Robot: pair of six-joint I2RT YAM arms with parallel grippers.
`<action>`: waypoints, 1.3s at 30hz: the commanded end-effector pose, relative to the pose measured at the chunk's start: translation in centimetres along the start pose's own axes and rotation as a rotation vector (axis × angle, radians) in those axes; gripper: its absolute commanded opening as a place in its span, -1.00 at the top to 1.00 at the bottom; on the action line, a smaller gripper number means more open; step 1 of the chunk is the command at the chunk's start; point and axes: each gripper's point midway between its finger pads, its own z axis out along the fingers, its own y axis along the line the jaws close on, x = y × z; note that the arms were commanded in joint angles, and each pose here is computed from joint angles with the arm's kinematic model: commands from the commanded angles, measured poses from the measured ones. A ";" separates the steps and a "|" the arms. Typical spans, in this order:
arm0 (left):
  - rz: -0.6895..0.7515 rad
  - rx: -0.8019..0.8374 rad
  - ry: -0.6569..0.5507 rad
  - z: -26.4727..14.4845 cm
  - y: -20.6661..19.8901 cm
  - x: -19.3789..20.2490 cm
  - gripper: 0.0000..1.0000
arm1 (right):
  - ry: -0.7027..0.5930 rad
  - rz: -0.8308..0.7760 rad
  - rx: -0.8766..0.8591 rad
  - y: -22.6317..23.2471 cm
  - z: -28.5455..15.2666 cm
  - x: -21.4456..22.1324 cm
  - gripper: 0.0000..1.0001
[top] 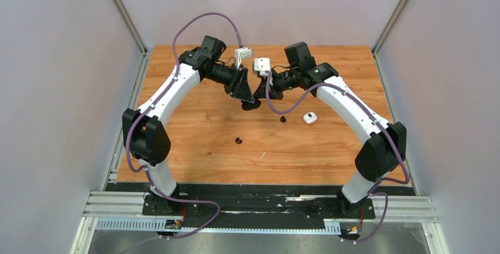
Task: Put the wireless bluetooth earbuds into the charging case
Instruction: Open the charging case.
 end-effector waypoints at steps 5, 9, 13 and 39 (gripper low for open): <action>0.070 -0.073 -0.054 -1.8 -0.2 -2.3 -0.17 | -0.003 -0.069 0.012 0.0 -0.2 -1.1 1.00; 0.071 -0.062 -0.047 -2.0 -0.5 -2.1 -0.07 | 0.002 -0.068 0.015 0.1 -0.2 -1.0 1.00; 0.047 -0.011 -0.034 -1.6 -1.1 -1.3 0.03 | 0.001 -0.063 0.012 0.0 -0.1 -1.0 1.00; 0.040 0.008 -0.039 -1.2 -1.2 -1.2 0.44 | -0.014 -0.056 0.001 0.7 0.3 -1.6 1.00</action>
